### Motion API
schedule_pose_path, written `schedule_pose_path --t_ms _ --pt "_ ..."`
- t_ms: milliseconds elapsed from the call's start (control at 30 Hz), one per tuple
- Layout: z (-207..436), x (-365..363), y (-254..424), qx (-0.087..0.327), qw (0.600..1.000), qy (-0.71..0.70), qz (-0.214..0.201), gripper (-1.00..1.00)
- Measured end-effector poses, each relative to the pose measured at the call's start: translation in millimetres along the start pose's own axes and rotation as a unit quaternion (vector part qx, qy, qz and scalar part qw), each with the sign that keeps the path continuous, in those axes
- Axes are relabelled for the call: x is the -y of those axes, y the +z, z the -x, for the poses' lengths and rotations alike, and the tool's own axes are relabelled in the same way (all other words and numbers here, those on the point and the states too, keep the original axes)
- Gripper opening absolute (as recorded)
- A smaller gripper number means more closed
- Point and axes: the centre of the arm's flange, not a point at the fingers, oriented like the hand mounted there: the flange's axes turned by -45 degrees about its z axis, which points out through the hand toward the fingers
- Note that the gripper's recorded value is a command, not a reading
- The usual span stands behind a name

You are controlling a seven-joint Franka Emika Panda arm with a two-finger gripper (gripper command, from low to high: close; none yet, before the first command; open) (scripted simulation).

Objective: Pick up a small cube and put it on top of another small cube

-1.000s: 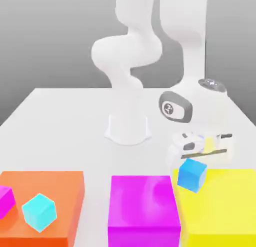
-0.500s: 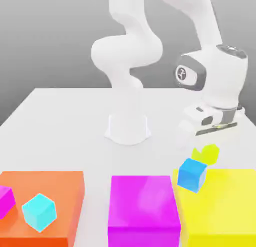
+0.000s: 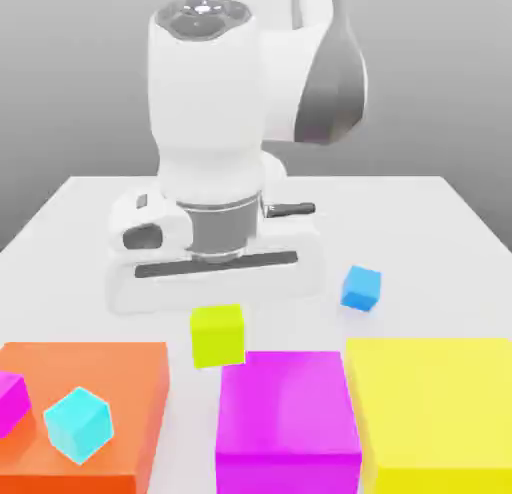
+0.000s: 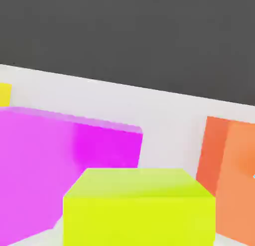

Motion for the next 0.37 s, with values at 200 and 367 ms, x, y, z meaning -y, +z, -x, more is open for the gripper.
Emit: schedule_pose_path --t_ms 200,367 --pt "2 -79 42 -0.021 0.996 0.092 0.004 -1.0" --pt "2 -80 57 -0.022 0.995 0.093 0.004 1.0"
